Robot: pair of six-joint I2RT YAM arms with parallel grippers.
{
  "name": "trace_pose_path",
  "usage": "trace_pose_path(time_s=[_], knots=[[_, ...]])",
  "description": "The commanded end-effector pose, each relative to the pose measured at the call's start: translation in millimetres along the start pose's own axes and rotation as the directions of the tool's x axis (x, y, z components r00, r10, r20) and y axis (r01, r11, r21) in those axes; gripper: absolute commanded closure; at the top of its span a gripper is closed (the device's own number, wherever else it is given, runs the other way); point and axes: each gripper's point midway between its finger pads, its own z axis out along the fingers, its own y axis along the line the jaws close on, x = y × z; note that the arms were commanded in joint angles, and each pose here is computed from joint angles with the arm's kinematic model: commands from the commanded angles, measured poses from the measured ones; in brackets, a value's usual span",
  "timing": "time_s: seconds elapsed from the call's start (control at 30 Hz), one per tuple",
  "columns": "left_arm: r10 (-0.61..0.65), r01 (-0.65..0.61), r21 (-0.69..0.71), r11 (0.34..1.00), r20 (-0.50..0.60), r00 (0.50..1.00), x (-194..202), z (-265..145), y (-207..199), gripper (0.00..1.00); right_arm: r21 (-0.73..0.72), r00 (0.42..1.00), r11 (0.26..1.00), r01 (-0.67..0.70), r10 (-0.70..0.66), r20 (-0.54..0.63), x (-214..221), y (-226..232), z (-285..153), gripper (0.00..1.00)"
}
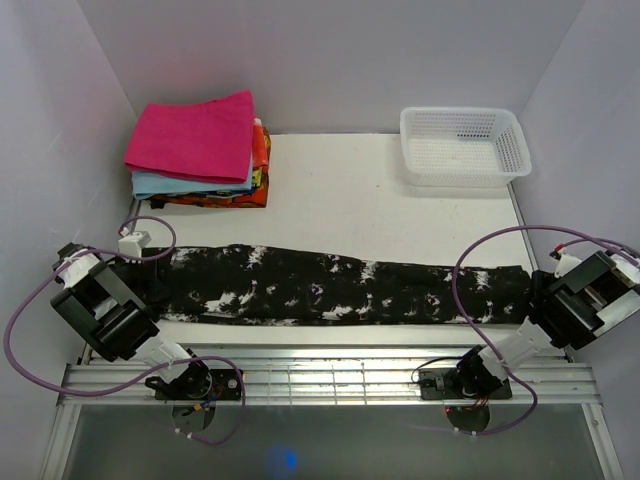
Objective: Fold and stack the trousers
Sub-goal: Fold the trousers
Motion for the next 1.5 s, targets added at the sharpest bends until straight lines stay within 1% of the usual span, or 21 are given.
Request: trace_pose_path(time_s=[0.0,0.07,0.1,0.17,0.2,0.27,0.3,0.4,0.47,0.5,0.6,0.7,0.73,0.8,0.83,0.87,0.93,1.07,1.2,1.33,1.47], knots=[[0.020,-0.020,0.001,1.000,0.027,0.999,-3.4,-1.8,-2.7,0.14,-0.110,0.971,0.966,-0.235,0.237,0.006,19.9,0.0,10.9,0.22],[0.021,-0.021,0.002,1.000,0.029,0.999,-2.8,-1.7,-3.6,0.14,-0.192,0.963,0.946,-0.261,0.268,0.014,15.4,9.8,13.1,0.26],[0.020,-0.020,0.003,1.000,0.027,0.999,-2.4,-1.5,-3.5,0.14,-0.204,0.959,0.940,-0.275,0.284,0.019,12.2,9.6,11.1,0.35],[0.019,-0.020,0.005,1.000,0.029,0.999,-2.3,-0.8,-3.8,0.14,-0.267,0.954,0.923,-0.279,0.298,0.033,6.4,17.5,8.8,0.41],[0.015,-0.015,0.009,1.000,0.027,1.000,-1.2,-0.1,-4.5,0.14,-0.288,0.950,0.911,-0.294,0.313,0.018,6.3,20.8,8.1,0.52],[0.012,-0.012,0.012,1.000,0.029,1.000,-0.9,1.2,-4.6,0.14,-0.309,0.947,0.902,-0.301,0.321,0.017,4.6,23.4,6.5,0.62],[0.011,-0.011,0.011,1.000,0.029,1.000,-1.6,0.9,-4.0,0.14,-0.316,0.945,0.899,-0.305,0.325,0.014,4.8,25.7,3.8,0.74],[0.013,-0.013,0.010,1.000,0.027,1.000,-0.8,1.7,-3.0,0.14,-0.293,0.947,0.911,-0.289,0.318,0.055,-0.8,21.8,-9.0,0.86],[0.014,-0.014,0.009,1.000,0.027,1.000,-1.1,1.8,-2.4,0.14,-0.272,0.949,0.922,-0.276,0.306,0.077,-4.2,21.2,-20.3,0.88],[0.014,-0.015,0.010,1.000,0.028,1.000,-1.1,2.1,-2.4,0.14,-0.265,0.950,0.926,-0.268,0.300,0.086,-5.9,21.5,-24.1,0.92],[0.008,-0.008,0.014,1.000,0.029,1.000,-0.7,3.9,-2.0,0.14,-0.195,0.957,0.962,-0.191,0.227,0.182,-20.7,11.1,-38.4,0.92],[-0.002,0.002,0.014,1.000,0.024,1.000,2.3,6.5,-0.1,0.14,-0.127,0.956,0.991,-0.042,0.076,0.284,-41.0,5.3,-48.2,0.92],[-0.008,0.007,0.013,1.000,0.024,1.000,2.8,6.9,0.3,0.14,-0.113,0.945,0.994,-0.006,0.042,0.324,-47.9,4.7,-51.9,0.92],[-0.020,0.019,0.010,1.000,0.029,0.999,3.7,6.3,2.0,0.14,-0.041,0.904,0.989,0.145,-0.115,0.412,-63.1,3.9,-66.4,0.92],[-0.023,0.023,0.011,1.000,0.027,0.999,4.8,6.4,2.8,0.14,-0.001,0.882,0.985,0.173,-0.155,0.446,-70.2,1.0,-70.6,0.92],[-0.029,0.029,0.010,1.000,0.029,0.999,4.9,6.0,3.0,0.14,0.065,0.852,0.971,0.230,-0.233,0.469,-75.4,-1.5,-76.6,0.92],[-0.040,0.040,0.008,0.999,0.041,0.998,4.7,4.1,5.3,0.14,0.127,0.835,0.955,0.267,-0.295,0.465,-73.1,-7.6,-62.0,0.92],[-0.074,0.071,0.037,0.997,0.077,0.994,-4.1,-8.8,4.6,0.14,0.121,0.859,0.948,0.294,-0.318,0.402,-52.7,-8.2,-20.3,0.92],[-0.080,0.082,-0.005,0.997,0.136,0.987,-29.8,-47.1,22.9,0.12,0.104,0.879,0.954,0.282,-0.301,0.369,-41.6,-10.6,-4.7,0.92],[-0.097,0.102,-0.037,0.994,0.116,0.988,-28.9,-66.1,30.4,0.08,0.109,0.888,0.955,0.275,-0.296,0.351,-40.5,-15.9,-2.8,0.92],[-0.105,0.108,-0.062,0.992,0.054,0.993,-7.4,-63.5,31.5,0.08,0.092,0.899,0.960,0.265,-0.280,0.336,-39.0,-18.2,-1.6,0.92]])
